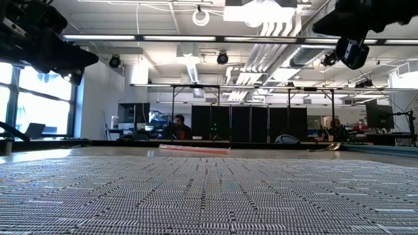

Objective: Pick & Place Utensil
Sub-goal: Put the black bowl on the table mat

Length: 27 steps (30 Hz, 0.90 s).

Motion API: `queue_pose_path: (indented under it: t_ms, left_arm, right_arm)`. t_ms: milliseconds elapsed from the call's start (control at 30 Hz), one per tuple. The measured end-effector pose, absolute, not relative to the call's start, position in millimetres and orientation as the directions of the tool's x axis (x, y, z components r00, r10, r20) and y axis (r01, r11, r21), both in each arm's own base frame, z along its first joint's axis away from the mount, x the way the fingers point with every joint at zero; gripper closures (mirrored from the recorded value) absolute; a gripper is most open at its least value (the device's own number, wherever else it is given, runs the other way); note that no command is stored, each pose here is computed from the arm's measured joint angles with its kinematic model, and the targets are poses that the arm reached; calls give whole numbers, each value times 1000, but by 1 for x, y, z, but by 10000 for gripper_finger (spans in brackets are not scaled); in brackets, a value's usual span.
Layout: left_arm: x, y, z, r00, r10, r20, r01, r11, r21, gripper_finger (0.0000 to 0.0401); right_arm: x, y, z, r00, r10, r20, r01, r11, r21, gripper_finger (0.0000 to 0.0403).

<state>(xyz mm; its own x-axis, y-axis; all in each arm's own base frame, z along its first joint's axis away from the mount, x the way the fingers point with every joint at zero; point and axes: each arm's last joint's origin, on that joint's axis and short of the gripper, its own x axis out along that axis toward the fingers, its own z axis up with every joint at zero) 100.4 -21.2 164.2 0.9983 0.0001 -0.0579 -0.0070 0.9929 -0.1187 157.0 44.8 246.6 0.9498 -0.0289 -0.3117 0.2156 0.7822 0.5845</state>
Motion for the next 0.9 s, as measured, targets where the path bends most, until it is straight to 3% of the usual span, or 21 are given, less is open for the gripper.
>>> queue_pose_path:
  t_ms: [200, 400, 567, 900]
  left_arm:
    - [100, -21, 164, 998, 0, -58, -7, 993, -119, 394]
    - [100, -21, 164, 998, 0, -58, -7, 993, -119, 394]
    - [100, -21, 164, 998, 0, -58, -7, 993, -119, 394]
    - [100, -21, 164, 998, 0, -58, -7, 993, -119, 394]
  right_arm:
    - [184, 77, 269, 760, 30, -649, 455, 688, 565, 391]
    - [199, 113, 286, 332, 167, -928, 722, 588, 364, 391]
    - [209, 148, 289, 44, 280, -959, 816, 544, 196, 379]
    - [210, 193, 256, -59, 241, -969, 869, 491, 69, 244]
